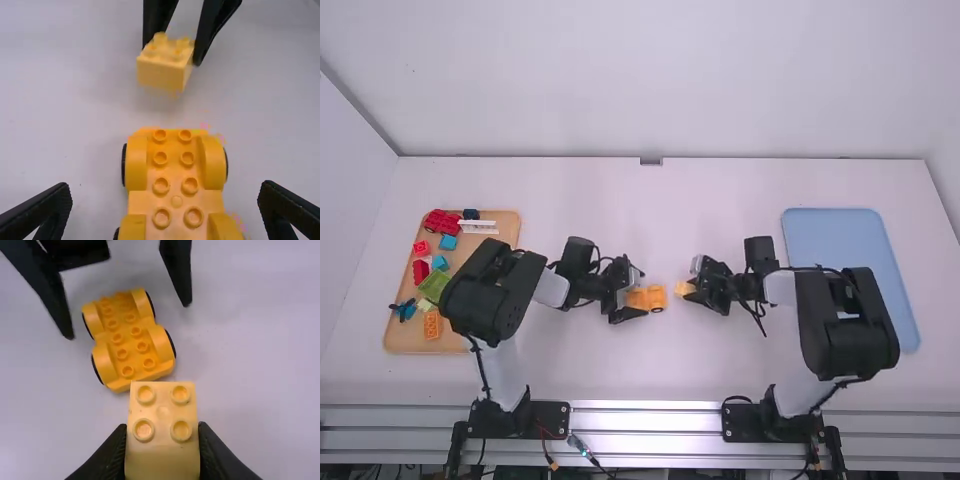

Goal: Assemble lego blocks to make yellow taxi

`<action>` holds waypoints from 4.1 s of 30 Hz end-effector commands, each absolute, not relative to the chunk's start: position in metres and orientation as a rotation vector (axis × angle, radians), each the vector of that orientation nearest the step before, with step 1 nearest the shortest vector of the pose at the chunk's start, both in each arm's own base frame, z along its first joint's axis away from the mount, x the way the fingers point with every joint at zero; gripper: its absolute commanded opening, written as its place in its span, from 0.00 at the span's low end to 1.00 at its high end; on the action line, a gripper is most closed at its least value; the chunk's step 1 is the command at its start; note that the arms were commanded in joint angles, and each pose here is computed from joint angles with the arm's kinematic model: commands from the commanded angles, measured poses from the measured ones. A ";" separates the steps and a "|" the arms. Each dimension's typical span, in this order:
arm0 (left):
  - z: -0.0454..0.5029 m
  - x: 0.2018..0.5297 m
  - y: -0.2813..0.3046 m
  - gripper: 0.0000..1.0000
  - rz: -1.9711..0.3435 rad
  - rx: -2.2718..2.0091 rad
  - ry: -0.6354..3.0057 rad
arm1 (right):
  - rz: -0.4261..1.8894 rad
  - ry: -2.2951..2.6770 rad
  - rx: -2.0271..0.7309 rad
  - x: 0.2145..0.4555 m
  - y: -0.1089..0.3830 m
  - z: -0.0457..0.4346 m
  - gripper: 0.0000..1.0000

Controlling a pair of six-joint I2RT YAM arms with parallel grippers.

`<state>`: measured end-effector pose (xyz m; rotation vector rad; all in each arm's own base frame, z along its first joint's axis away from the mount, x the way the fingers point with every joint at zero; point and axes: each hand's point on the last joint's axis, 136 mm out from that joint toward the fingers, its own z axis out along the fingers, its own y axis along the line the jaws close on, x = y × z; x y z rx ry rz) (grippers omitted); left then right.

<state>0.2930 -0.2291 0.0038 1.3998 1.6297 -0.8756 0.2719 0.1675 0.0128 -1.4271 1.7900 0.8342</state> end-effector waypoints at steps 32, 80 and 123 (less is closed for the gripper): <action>-0.025 0.285 -0.230 0.45 -0.896 1.552 1.583 | 0.812 1.628 -1.638 0.263 0.226 0.007 0.00; -0.026 0.285 -0.230 0.53 -0.904 1.544 1.604 | 0.791 1.743 -1.641 0.259 0.227 -0.008 0.00; -0.024 0.302 -0.226 0.99 -0.857 1.467 1.675 | 0.564 1.777 -1.364 0.347 0.193 0.115 0.99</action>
